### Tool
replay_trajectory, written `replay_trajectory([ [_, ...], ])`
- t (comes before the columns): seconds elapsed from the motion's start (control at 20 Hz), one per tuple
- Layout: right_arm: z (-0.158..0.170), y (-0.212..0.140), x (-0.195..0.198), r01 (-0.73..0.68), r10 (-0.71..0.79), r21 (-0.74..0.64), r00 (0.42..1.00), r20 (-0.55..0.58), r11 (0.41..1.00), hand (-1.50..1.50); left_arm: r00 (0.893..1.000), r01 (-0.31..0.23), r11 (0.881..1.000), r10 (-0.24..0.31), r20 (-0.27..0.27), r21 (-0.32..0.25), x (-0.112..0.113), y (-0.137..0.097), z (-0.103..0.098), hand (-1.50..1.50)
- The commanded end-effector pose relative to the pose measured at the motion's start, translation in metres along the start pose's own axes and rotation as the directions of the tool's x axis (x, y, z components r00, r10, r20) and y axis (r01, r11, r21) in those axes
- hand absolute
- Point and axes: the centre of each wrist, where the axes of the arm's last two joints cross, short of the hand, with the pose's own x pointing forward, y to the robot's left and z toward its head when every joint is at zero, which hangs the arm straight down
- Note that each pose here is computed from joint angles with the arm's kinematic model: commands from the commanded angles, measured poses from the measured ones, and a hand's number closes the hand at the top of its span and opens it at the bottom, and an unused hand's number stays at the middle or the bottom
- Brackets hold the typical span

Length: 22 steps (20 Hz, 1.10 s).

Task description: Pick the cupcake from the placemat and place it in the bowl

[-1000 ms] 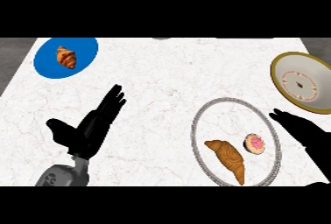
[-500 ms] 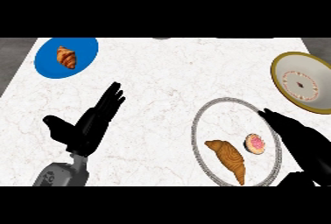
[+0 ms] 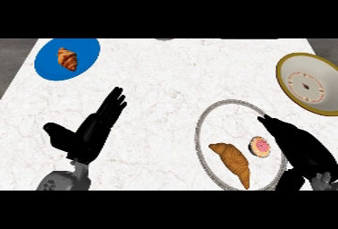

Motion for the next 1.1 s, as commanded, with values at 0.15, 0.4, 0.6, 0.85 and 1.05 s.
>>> replay_trajectory([
  [0.15,-0.017,0.025,0.035,-0.026,0.026,-0.007,1.000,0.011,1.000,-1.50,1.000,0.007,1.000,-0.007,0.003,-0.004,0.002,-0.011,-0.011,0.00],
  [0.4,-0.009,0.023,-0.003,-0.035,0.035,-0.018,0.999,-0.010,0.999,-1.50,1.000,0.007,1.000,-0.007,-0.013,0.006,0.015,0.007,-0.009,0.00],
  [0.6,-0.023,0.029,0.006,-0.032,0.032,-0.027,0.999,-0.002,0.999,-1.50,1.000,-0.003,1.000,0.003,0.003,-0.002,-0.002,-0.010,-0.004,0.00],
  [0.85,-0.036,0.049,-0.008,-0.014,0.013,-0.044,1.000,-0.015,0.999,-1.50,1.000,0.014,1.000,-0.014,-0.010,-0.005,0.005,-0.003,-0.013,0.00],
  [1.05,-0.049,0.038,0.007,0.006,-0.006,-0.040,1.000,-0.015,0.999,-1.50,1.000,-0.003,1.000,0.003,-0.007,0.007,-0.001,0.012,-0.004,0.00],
])
